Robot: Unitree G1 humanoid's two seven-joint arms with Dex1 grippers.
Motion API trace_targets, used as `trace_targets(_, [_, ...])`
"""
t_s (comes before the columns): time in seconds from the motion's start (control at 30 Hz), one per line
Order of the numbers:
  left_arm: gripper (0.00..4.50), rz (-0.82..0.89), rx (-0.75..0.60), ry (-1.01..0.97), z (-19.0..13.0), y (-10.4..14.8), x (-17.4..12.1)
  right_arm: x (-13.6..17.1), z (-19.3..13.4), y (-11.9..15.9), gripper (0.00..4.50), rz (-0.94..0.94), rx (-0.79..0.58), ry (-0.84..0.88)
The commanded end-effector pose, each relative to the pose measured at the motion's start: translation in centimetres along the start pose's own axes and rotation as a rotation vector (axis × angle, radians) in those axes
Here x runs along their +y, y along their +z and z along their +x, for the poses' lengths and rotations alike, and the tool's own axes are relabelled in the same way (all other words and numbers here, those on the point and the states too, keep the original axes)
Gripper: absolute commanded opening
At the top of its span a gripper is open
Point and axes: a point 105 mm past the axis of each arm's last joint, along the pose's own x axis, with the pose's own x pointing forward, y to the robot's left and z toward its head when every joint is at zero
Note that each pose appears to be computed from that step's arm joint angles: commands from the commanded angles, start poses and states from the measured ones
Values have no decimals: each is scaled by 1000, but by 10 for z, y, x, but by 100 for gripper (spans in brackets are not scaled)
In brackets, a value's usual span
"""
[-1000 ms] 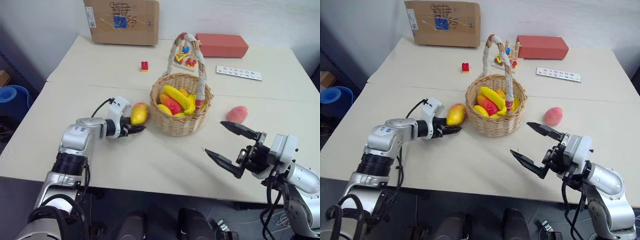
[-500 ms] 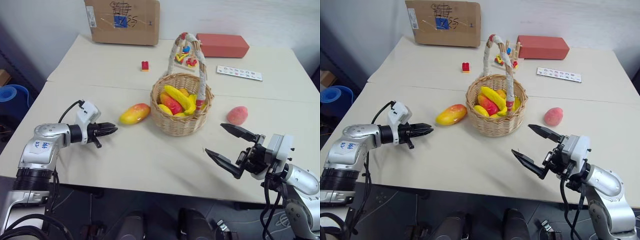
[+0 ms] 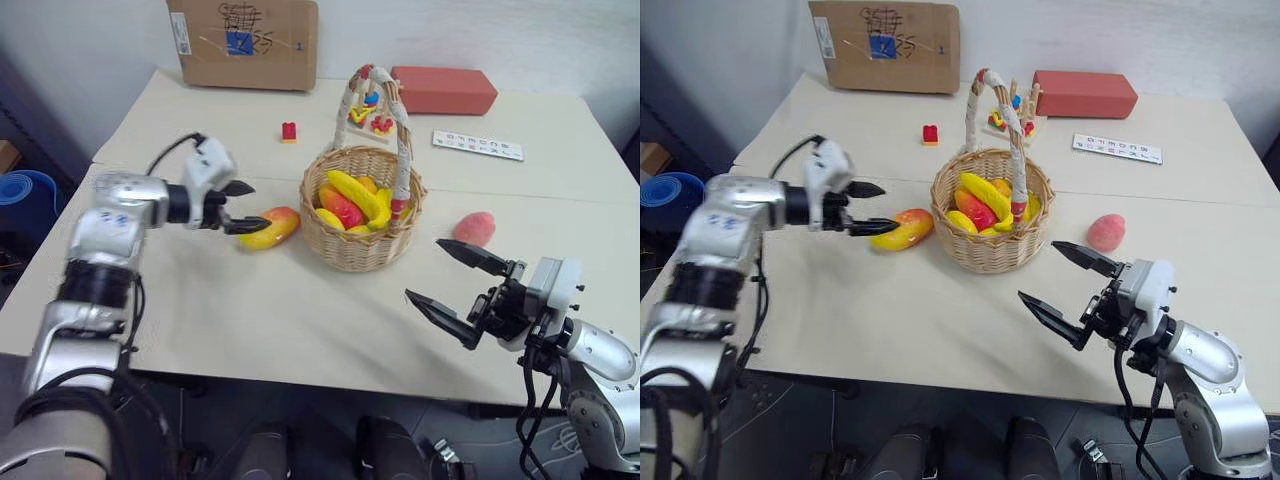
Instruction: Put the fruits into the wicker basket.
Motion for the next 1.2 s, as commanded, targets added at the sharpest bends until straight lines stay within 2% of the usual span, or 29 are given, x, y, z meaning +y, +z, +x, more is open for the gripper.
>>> trace_targets(0.03, [414,34,95,54,9,-12,14,8,4,14,450,-16,-40,11])
trace_targets(0.13, [414,13,102,14,17,-15,10,14,4,14,450,-4,-39,14])
trace_targets(0.2, [376,-1,119,-6,16,-23,9,14,4,14,450,-6,-42,-2])
trace_targets(0.27, [324,-17,79,-13,13,-20,10,13,4,14,450,-8,-44,-15])
trace_targets(0.33, [278,-8,-36,-20,5,-5,13,14,3,14,450,-9,-42,-18])
trace_targets(0.5, [278,93,-293,-59,-39,40,15,11,-3,16,450,-16,-33,-49])
trace_targets(0.6, [278,125,-393,-79,-38,82,9,4,-6,17,450,-25,-32,-83])
trace_targets(0.7, [278,137,-327,-158,-14,96,-6,4,-5,16,450,-28,-30,-74])
trace_targets(0.8, [278,105,-315,-94,14,118,-6,5,-6,16,450,-25,-25,-69])
trace_targets(0.87, [278,136,-280,-121,24,118,-12,4,-7,16,450,-26,-22,-71])
trace_targets(1.0, [408,104,-298,-141,29,116,-15,1,-11,14,450,-38,-12,-105])
trace_targets(1.07, [449,87,-343,-140,23,118,-13,-6,-18,13,450,-46,-5,-152])
trace_targets(1.2, [449,90,-440,-101,1,116,-2,-24,-44,9,450,-72,35,-273])
